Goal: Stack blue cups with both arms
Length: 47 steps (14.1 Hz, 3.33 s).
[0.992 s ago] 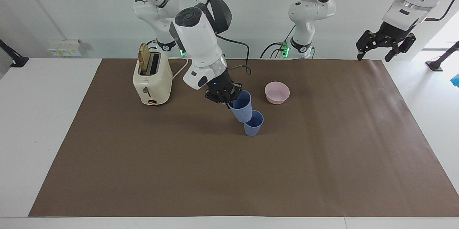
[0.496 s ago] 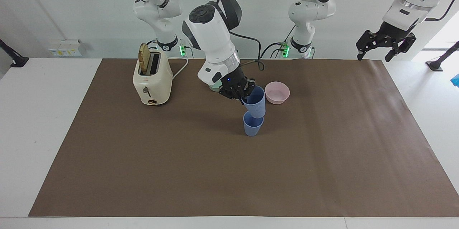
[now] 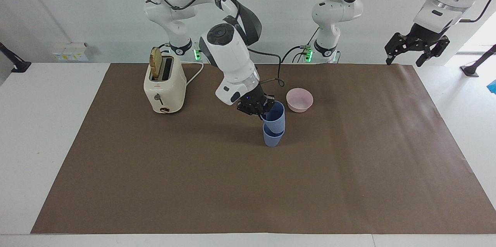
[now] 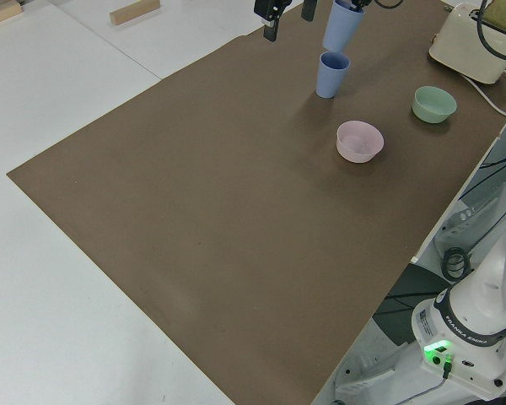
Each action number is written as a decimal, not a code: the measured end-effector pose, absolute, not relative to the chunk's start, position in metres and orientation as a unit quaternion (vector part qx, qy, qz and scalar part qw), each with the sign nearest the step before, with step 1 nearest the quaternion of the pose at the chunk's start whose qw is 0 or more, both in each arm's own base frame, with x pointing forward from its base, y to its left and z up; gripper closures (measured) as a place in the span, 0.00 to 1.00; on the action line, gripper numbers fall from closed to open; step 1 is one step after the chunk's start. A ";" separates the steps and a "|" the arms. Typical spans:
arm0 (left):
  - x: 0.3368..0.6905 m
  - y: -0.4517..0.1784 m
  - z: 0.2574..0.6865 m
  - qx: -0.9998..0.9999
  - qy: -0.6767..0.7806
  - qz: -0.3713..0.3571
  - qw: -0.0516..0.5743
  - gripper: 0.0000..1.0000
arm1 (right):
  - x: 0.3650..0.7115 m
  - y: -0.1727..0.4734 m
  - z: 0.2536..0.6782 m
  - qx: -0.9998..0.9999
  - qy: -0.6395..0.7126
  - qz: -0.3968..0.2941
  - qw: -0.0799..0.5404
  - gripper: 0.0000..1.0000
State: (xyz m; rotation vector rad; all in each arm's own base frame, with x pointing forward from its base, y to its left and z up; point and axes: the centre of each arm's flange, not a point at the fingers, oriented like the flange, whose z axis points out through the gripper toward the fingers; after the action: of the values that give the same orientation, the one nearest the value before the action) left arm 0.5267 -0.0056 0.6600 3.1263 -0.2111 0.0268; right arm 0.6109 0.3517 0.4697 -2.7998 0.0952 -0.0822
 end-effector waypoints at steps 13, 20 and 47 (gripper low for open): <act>0.527 -0.006 0.660 0.998 -0.067 0.009 0.004 0.00 | 0.613 0.352 0.425 -0.989 0.031 -0.004 0.145 0.96; 0.527 -0.006 0.660 0.998 -0.067 0.009 0.004 0.00 | 0.612 0.351 0.422 -0.989 0.030 -0.002 0.142 0.90; 0.526 -0.006 0.660 0.998 -0.068 0.009 0.004 0.00 | 0.637 0.074 0.537 -1.000 0.012 -0.009 -0.008 0.00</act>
State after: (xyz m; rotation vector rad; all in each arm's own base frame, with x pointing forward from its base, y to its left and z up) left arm 0.5262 -0.0065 0.6604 3.1263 -0.2134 0.0283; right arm 0.6371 0.0744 0.5367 -3.1569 0.0365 -0.0271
